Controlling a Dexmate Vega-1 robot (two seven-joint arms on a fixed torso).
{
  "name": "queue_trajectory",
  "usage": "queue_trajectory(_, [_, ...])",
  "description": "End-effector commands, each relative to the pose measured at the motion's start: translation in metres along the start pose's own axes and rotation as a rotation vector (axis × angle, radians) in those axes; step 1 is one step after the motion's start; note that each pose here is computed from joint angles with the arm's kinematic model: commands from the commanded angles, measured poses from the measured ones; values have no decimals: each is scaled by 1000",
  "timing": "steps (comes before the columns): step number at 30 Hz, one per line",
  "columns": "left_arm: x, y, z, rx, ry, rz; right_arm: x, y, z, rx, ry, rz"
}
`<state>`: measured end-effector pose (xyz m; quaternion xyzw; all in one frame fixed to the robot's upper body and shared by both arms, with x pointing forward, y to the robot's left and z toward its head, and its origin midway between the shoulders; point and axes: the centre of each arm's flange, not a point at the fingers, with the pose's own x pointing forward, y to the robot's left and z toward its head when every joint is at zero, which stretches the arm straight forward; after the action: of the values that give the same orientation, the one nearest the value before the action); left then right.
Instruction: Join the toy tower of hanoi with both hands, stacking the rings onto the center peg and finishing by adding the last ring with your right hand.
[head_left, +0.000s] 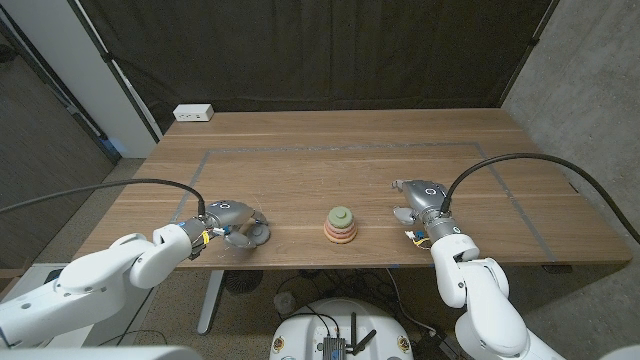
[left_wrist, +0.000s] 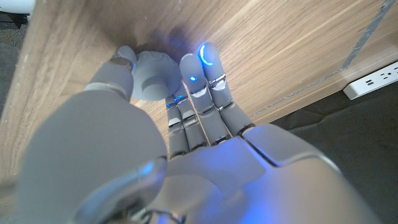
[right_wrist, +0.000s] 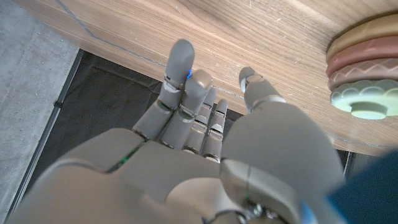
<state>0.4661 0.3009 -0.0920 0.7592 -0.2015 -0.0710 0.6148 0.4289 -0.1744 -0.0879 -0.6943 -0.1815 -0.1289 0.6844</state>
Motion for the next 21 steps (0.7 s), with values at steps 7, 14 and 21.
queue_trajectory(7, [2, 29, -4, -15, -3, 3, 0, -6, 0, -4, 16, -12])
queue_trajectory(14, [0, 40, -5, -72, -12, 20, 0, -7, 1, -6, 21, -18])
queue_trajectory(21, [-5, 51, -4, -110, -30, 12, 2, -7, 2, -2, 23, -19])
